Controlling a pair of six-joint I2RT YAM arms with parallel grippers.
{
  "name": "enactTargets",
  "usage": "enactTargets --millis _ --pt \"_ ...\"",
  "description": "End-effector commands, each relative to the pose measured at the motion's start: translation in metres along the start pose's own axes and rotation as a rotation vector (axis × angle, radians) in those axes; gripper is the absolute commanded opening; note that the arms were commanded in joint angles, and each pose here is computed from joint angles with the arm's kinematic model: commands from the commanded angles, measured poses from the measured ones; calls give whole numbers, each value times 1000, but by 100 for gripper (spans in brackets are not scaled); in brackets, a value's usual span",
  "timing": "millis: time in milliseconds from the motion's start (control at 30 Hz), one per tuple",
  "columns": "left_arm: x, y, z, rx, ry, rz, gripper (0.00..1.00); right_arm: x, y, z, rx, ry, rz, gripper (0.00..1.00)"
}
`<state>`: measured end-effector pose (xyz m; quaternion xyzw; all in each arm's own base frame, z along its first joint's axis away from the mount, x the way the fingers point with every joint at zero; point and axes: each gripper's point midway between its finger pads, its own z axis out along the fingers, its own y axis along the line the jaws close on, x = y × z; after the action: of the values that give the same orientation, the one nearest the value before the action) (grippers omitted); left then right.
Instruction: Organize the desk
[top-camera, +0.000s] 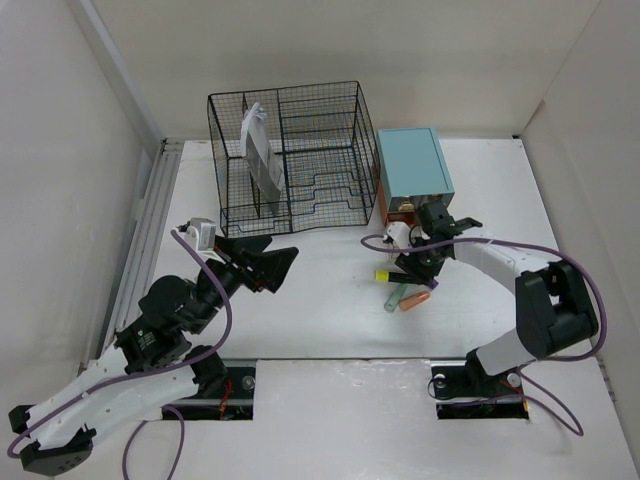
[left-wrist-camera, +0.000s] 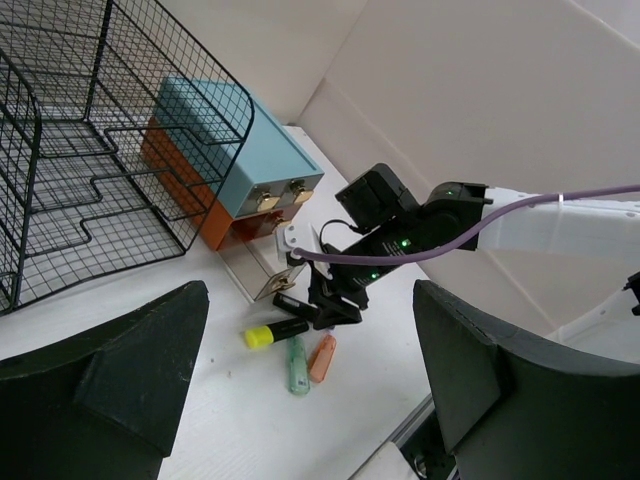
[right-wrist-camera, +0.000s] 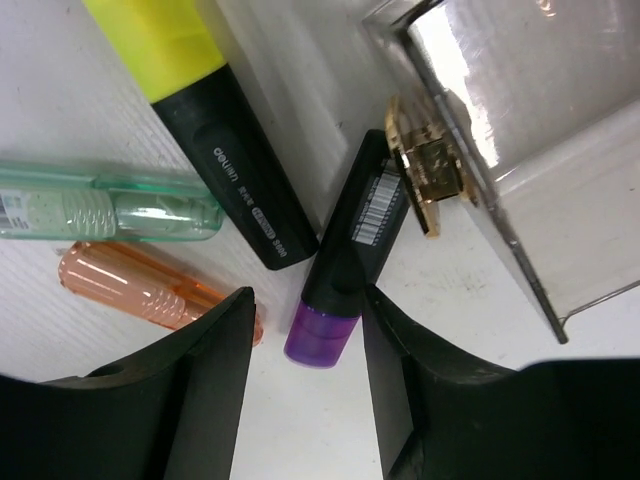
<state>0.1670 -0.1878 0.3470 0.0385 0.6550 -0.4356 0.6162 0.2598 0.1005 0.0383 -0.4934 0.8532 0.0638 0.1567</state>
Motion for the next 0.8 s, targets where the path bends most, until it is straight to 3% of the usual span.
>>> enactTargets --millis 0,767 --pt "-13 -10 -2 41 -46 -7 81 -15 -8 4 38 -51 15 53" --pt "-13 -9 -4 41 -46 -7 81 15 -21 18 67 47 66 54"
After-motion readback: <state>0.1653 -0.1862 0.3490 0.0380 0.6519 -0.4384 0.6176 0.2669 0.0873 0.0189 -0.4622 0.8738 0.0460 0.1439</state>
